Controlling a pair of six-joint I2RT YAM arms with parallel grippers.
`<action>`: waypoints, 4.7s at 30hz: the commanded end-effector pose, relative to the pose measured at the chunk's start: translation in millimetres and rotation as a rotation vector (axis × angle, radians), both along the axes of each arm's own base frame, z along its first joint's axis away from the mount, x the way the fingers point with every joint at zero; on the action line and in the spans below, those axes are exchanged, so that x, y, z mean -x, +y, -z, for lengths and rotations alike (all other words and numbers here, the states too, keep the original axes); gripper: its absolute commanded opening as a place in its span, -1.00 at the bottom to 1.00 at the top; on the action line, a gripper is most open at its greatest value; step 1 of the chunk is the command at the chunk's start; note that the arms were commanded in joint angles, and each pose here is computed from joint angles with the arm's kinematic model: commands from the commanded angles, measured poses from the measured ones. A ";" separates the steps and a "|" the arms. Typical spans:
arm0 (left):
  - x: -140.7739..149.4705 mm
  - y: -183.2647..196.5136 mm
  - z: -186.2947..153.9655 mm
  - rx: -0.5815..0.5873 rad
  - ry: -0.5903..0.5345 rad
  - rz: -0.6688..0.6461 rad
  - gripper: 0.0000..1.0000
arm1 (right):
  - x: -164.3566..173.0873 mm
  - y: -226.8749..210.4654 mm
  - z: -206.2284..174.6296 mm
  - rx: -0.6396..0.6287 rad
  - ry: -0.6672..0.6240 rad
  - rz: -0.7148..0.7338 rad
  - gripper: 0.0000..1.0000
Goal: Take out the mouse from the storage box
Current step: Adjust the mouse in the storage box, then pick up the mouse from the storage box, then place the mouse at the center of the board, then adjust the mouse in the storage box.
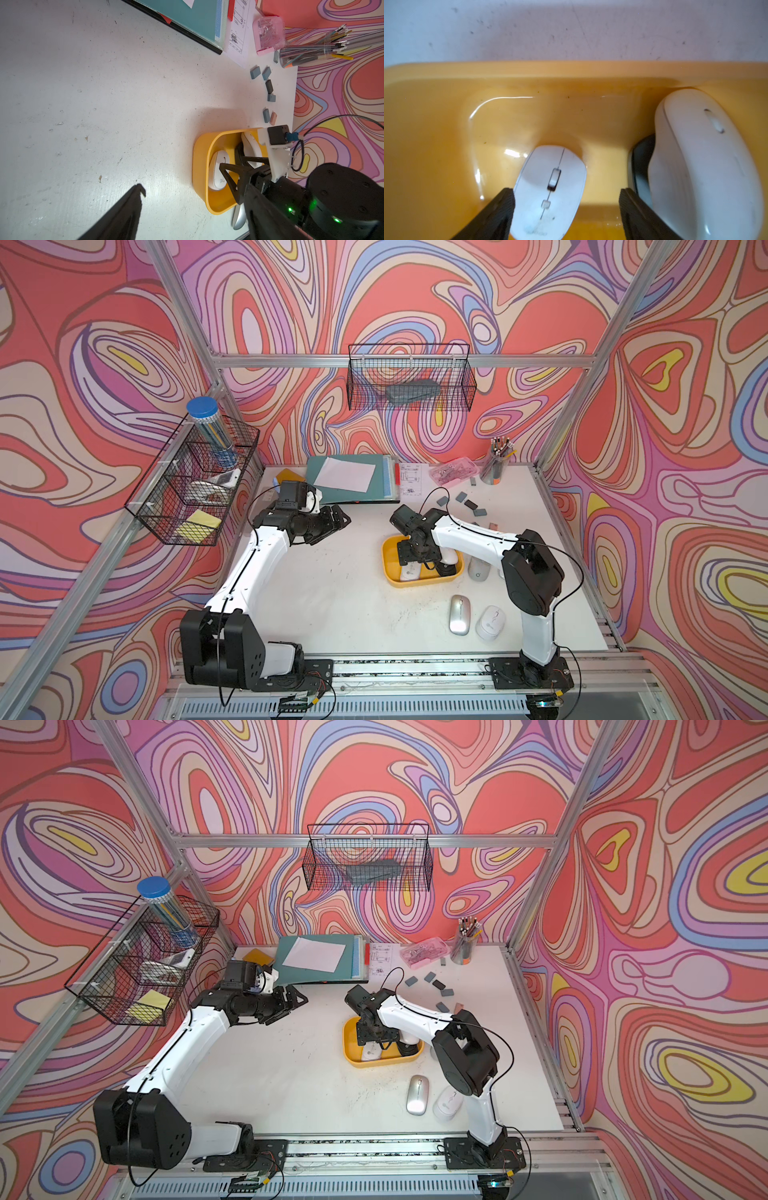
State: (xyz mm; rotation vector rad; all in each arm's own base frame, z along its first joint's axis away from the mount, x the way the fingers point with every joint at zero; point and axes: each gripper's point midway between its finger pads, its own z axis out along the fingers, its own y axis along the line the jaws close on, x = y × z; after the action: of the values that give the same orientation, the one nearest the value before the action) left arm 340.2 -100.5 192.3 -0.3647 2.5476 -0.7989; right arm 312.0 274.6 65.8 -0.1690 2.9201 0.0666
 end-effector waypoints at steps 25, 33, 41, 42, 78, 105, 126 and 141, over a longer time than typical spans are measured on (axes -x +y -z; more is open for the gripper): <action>2.9 -2.2 -4.7 -0.005 -0.016 0.022 0.63 | 35.7 12.2 64.2 -0.033 0.205 0.238 0.69; 3.5 -2.2 -5.3 -0.004 -0.017 0.022 0.62 | 28.2 17.4 48.2 -0.042 0.141 0.185 0.05; 3.7 -1.5 -6.9 -0.007 -0.025 0.019 0.62 | -8.7 20.4 -7.3 -0.023 -0.079 0.110 0.05; 3.9 -1.3 -7.1 -0.007 -0.024 0.017 0.62 | -12.2 19.3 -14.3 -0.016 -0.102 0.105 0.05; 3.3 -1.7 -6.5 -0.002 -0.025 0.014 0.62 | 168.8 -3.0 28.6 -0.039 0.118 -0.038 0.11; 2.9 0.8 -2.9 -0.021 -0.015 0.010 0.69 | 30.7 -41.5 -92.4 0.196 -0.182 -0.195 0.69; 0.9 -1.1 5.8 -0.013 0.015 0.016 0.67 | -29.3 -60.2 1.0 0.118 0.005 -0.164 0.63; 0.6 -1.5 7.0 -0.007 0.020 0.012 0.67 | -10.6 16.4 -7.3 -0.187 0.043 -0.226 0.54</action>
State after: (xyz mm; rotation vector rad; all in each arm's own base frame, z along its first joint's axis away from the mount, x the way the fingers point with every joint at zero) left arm 341.3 -100.1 187.8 -0.3721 2.5601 -0.7943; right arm 338.1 252.4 69.4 -0.4376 2.8755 0.1686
